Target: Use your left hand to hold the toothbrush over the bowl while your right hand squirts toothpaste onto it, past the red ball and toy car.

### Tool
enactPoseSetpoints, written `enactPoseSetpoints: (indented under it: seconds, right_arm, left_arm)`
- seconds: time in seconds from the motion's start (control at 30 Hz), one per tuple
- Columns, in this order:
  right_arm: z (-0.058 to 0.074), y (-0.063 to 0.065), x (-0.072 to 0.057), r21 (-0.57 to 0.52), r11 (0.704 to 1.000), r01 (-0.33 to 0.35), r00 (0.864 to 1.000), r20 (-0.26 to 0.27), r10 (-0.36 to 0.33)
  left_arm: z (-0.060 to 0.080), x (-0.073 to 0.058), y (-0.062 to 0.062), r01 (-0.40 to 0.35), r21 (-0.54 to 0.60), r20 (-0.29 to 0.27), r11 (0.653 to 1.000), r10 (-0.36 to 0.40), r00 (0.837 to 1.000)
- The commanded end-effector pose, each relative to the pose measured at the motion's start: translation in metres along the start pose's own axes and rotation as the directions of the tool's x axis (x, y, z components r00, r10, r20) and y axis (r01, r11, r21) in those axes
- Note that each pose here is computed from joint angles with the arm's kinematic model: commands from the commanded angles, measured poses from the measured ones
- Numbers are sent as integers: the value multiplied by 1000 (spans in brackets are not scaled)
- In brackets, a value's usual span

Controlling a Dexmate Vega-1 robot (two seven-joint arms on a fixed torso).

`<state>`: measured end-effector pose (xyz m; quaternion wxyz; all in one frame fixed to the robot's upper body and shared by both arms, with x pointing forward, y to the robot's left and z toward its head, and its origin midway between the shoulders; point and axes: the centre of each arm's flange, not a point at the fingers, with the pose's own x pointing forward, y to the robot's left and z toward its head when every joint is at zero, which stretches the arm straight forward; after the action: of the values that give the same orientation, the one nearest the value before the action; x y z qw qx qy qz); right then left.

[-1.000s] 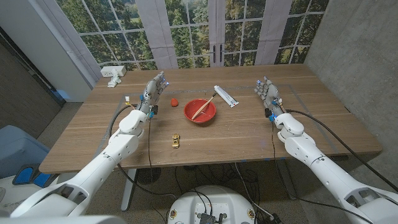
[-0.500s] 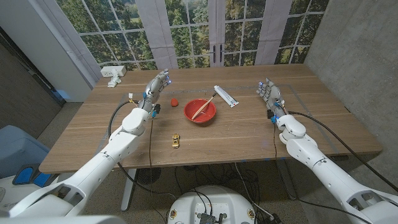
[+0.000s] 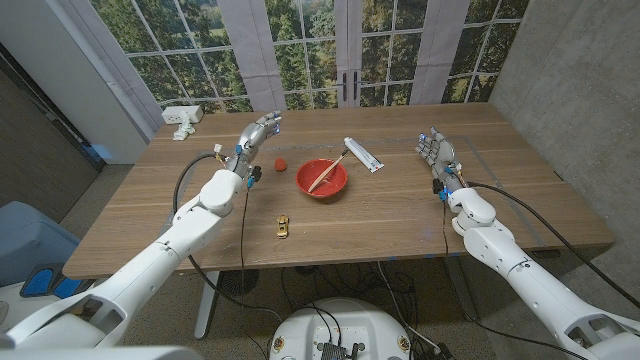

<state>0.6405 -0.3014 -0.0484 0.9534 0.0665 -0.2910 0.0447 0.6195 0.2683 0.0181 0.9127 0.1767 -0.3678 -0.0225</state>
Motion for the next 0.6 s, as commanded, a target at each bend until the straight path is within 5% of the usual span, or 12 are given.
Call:
enactPoseSetpoints:
  seconds: [0.03,0.6]
  right_arm:
    - [1,-5,-11,-2,1000,19,1000,14,-19]
    - [-1,-11,-26,9,999,42,999,30,-42]
  left_arm:
    - [18,0,-7,23,147,10,989,-25,1000]
    - [40,-2,-20,23,314,15,949,-29,999]
